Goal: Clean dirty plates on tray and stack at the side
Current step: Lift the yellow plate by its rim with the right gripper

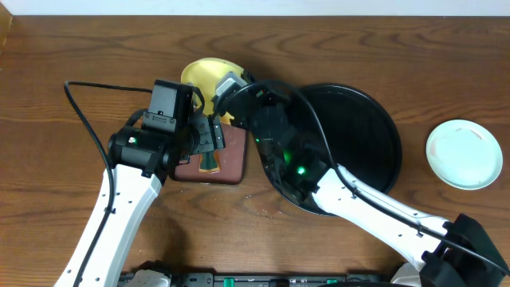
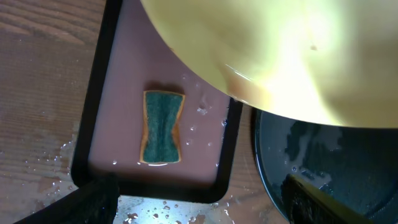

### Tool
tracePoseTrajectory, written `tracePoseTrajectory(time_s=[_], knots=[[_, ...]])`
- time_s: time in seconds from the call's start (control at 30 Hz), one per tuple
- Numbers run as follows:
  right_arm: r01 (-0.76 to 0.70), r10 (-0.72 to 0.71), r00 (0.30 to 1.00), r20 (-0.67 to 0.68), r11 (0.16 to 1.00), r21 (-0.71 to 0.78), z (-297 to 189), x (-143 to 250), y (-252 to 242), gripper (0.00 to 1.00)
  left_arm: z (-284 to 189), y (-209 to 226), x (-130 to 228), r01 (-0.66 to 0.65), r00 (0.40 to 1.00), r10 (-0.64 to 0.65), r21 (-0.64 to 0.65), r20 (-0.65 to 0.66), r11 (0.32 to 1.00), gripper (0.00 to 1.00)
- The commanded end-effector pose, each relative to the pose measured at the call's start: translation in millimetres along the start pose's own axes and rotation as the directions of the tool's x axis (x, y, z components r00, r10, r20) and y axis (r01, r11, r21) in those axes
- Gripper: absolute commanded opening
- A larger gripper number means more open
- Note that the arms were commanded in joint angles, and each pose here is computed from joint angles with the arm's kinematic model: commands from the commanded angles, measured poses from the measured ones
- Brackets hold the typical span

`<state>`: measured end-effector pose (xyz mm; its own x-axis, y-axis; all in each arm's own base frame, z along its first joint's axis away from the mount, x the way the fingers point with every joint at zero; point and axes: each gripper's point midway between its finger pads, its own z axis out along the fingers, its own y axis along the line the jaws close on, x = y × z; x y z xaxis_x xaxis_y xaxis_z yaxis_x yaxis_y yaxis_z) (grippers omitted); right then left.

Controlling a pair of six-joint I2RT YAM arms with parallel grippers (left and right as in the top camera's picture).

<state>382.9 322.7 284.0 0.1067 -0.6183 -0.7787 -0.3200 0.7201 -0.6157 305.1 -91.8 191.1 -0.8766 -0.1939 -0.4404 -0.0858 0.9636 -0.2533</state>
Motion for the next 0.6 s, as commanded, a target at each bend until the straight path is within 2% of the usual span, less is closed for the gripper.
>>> tracePoseTrajectory(time_s=[0.0,0.03,0.1,0.13,0.2,0.23,0.3,0.33,0.4,0.43,0.5,0.53,0.57], knots=[[-0.063,0.069,0.997,-0.034,0.985,0.162,-6.0,-0.7,-36.0,0.01,-4.0,-2.4,-4.2,-0.007,1.0,0.007,0.012,0.01,1.0,0.84],[-0.078,0.082,0.996,-0.027,0.989,0.126,-5.8,-1.4,-29.2,0.01,-4.0,-2.3,-4.2,-0.007,1.0,0.007,0.012,0.01,1.0,0.84],[0.06,-0.059,0.998,-0.02,0.997,0.044,-8.6,-6.1,-8.0,0.01,-4.0,-2.3,-4.2,-0.007,1.0,0.007,0.012,0.01,1.0,0.84],[0.088,-0.086,0.996,-0.033,0.993,0.073,-10.0,-6.2,-11.1,0.01,-4.0,-2.3,-4.2,-0.006,1.0,0.006,0.012,0.01,1.0,0.84],[-0.011,0.019,0.999,-0.046,0.986,0.167,-12.4,-5.5,-27.6,0.01,-4.0,-2.4,-4.2,-0.007,1.0,0.007,0.012,0.01,1.0,0.84],[-0.051,0.057,0.998,-0.032,0.988,0.147,-12.1,-6.8,-23.4,0.01,-4.0,-2.3,-4.2,-0.006,1.0,0.006,0.012,0.01,1.0,0.84],[0.068,-0.067,0.998,-0.018,0.997,0.042,-13.3,-10.4,0.2,0.01,-4.0,-2.3,-4.2,-0.007,1.0,0.007,0.012,0.01,1.0,0.84],[0.109,-0.107,0.994,-0.03,0.993,0.048,-12.9,-8.5,1.0,0.01,-4.0,-2.3,-4.2,-0.007,1.0,0.007,0.012,0.01,1.0,0.84],[0.02,-0.01,0.998,-0.067,0.987,0.159,-13.5,-2.8,-20.0,0.01,-4.0,-2.4,-4.2,-0.007,1.0,0.006,0.012,0.01,1.0,0.84],[-0.055,0.064,0.997,-0.054,0.987,0.152,-12.7,-2.3,-18.5,0.01,-4.0,-2.3,-4.2,-0.007,1.0,0.007,0.012,0.01,1.0,0.84],[0.031,-0.03,0.999,-0.029,0.999,0.028,-13.5,-7.2,6.4,0.01,-4.0,-2.3,-4.2,-0.007,1.0,0.007,0.012,0.01,1.0,0.84],[0.074,-0.073,0.997,-0.033,0.997,0.033,-14.4,-7.6,6.3,0.01,-4.0,-2.3,-4.2,-0.006,1.0,0.006,0.012,0.01,1.0,0.84],[0.052,-0.048,0.998,-0.049,0.995,0.088,-14.5,-6.2,-3.8,0.01,-4.0,-2.3,-4.2,-0.007,1.0,0.007,0.012,0.01,1.0,0.84]])
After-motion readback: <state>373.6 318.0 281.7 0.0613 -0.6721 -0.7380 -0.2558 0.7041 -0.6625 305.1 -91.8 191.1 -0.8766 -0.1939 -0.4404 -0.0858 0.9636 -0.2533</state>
